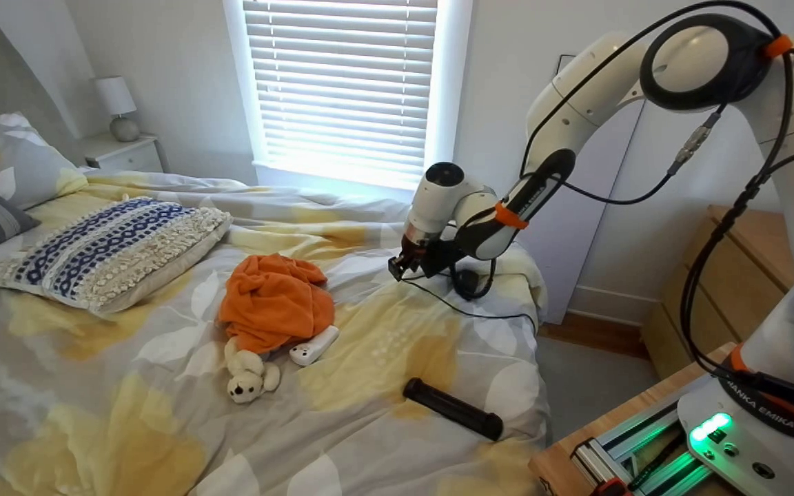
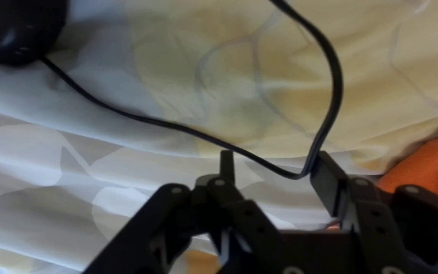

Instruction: Move the black clock cable to the right side of the bed, pick up the digital clock and place it on the left side of the bed

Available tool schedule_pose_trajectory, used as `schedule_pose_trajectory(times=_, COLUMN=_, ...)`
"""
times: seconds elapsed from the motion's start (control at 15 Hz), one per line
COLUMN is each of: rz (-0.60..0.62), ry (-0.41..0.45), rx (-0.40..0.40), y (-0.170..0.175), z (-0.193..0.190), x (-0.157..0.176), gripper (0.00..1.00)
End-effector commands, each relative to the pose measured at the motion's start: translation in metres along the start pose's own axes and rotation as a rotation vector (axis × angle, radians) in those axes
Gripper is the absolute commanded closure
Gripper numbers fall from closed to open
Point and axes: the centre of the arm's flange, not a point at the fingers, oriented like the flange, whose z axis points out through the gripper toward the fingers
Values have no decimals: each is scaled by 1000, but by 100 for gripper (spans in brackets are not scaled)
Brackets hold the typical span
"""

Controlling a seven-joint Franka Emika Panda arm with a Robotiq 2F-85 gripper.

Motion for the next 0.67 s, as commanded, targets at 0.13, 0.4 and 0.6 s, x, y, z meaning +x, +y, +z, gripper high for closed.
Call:
schedule_pose_trajectory(times=0.13, rz=-60, ry=-104, rx=-277, y=25, z=-55, x=23, gripper=0)
schedule_pose_trajectory(times=0.4, rz=-73, ry=-163, rx=-330, y=54, z=-64, x=26, gripper=0)
schedule_pose_trajectory(times=0.6, rz=-88, ry=-172, rx=-278, y=67, z=-64, x=25, gripper=0)
